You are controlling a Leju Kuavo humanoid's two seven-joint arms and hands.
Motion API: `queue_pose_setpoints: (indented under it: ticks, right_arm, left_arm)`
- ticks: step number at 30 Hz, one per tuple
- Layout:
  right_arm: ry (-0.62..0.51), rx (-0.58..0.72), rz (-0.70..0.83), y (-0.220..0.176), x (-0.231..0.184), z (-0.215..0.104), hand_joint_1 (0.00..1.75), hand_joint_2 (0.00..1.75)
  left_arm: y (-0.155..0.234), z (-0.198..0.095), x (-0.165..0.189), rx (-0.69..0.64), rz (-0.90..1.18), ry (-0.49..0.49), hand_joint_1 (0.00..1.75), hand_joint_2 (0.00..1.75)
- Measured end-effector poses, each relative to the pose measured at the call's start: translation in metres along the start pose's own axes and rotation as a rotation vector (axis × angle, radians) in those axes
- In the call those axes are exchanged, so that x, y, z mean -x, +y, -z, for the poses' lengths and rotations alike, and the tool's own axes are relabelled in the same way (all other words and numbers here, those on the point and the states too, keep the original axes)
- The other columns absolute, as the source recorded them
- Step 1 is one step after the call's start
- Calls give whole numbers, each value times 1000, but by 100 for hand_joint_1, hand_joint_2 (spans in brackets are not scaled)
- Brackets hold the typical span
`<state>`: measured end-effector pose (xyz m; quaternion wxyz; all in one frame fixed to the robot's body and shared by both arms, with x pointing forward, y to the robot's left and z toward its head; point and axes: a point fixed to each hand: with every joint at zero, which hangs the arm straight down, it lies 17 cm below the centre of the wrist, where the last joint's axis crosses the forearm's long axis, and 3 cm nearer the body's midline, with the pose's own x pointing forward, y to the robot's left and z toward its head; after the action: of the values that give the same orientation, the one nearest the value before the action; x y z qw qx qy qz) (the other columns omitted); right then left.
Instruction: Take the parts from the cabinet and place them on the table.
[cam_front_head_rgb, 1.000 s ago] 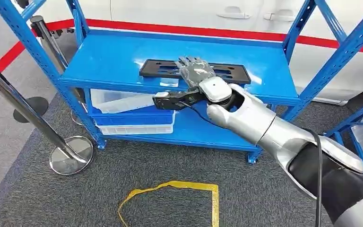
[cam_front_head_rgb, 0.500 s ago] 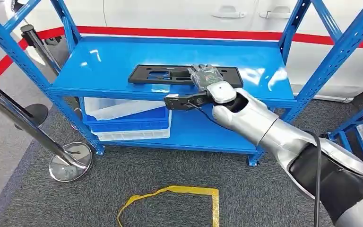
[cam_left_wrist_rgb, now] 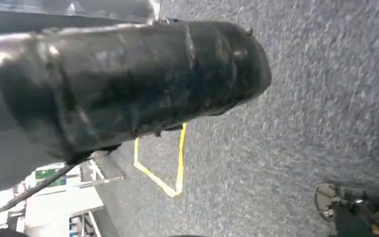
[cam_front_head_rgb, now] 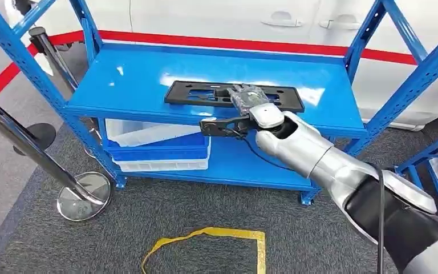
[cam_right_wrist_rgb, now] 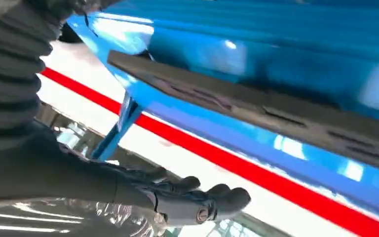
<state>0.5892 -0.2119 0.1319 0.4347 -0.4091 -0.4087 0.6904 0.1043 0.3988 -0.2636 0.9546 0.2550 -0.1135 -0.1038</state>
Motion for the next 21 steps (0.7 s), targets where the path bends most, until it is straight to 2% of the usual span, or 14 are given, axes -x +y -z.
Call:
queue_pose_setpoints:
  ticks: [1,2,3,21]
  right_arm:
    - [2,-9,1,5,0,0,0,0]
    - [4,-16,2,10,1,-1,0,0]
    - [4,-21,3,12,1,-1,0,175]
    - [-7,-14,-9,9,-6,3,0,175]
  left_arm:
    - [0,0,0,0,0,0,0,0]
    - [0,0,1,1,0,1,0,0]
    - [0,0,1,0,1,2,0,0]
    - [1,0,3,-1,-2,9,0,0]
